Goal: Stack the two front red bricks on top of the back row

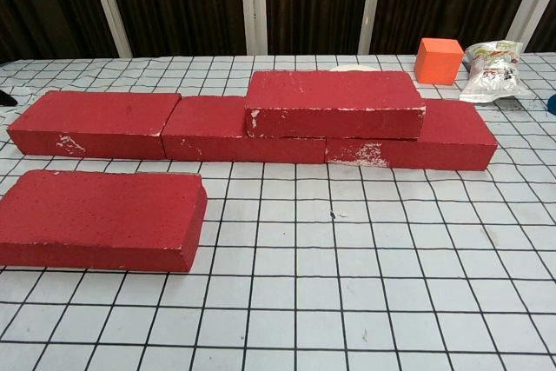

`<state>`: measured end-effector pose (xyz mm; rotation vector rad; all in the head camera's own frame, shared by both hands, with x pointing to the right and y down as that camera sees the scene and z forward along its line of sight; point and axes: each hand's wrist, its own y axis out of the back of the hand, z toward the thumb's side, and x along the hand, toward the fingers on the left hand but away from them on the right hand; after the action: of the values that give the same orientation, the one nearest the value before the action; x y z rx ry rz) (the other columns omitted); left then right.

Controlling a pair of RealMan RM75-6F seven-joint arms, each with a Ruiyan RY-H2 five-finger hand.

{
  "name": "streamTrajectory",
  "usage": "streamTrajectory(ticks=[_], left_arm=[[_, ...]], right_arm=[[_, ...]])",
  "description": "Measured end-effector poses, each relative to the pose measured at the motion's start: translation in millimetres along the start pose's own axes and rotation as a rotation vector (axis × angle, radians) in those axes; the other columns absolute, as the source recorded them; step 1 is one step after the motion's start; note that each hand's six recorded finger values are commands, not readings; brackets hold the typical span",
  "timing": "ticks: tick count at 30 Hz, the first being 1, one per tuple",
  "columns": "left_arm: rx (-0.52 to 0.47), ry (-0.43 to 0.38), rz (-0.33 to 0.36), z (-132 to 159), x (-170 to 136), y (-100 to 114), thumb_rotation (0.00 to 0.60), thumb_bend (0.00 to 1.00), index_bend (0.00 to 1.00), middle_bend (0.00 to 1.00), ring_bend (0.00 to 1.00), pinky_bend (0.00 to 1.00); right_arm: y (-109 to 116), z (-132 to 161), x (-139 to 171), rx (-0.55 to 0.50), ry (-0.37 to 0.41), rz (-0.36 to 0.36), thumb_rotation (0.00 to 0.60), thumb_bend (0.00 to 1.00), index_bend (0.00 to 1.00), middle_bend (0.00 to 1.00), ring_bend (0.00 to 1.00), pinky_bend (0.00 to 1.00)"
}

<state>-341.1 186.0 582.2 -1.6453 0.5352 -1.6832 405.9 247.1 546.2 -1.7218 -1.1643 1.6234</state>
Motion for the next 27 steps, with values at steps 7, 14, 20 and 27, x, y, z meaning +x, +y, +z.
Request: streamTrajectory(ticks=[7, 14, 20, 27], left_arm=[[0.055, -0.044, -0.057, 36.6, 21.1, -2.1, 0.6, 0.0, 0.0, 0.0, 0.0, 0.0], [0.055, -0.061, -0.073, 56.4, 36.4, -11.5, 0.6, 0.0, 0.0, 0.0, 0.0, 0.0], [0.058, -0.058, -0.084, 58.9, 42.6, -21.2, 0.6, 0.0, 0.0, 0.0, 0.0, 0.0], [0.05, -0.078, -0.105, 63.2, 49.0, -31.0, 0.6, 0.0, 0.0, 0.0, 0.0, 0.0]], right_arm=[[1.9, -0.8, 3.0, 0.015, -0.009, -0.018, 0.6, 0.18, 0.03, 0.0, 0.0, 0.0], [1.5, -1.6, 2.9, 0.015, -0.016, -0.012, 0.6, 0.18, 0.03, 0.0, 0.0, 0.0], [1.0, -2.7, 2.8, 0.011, -0.022, -0.008, 0.6, 0.18, 0.03, 0.0, 0.0, 0.0], [0.7, -3.5, 1.6, 0.014, -0.031, -0.008, 0.6, 0.18, 0.03, 0.0, 0.0, 0.0]])
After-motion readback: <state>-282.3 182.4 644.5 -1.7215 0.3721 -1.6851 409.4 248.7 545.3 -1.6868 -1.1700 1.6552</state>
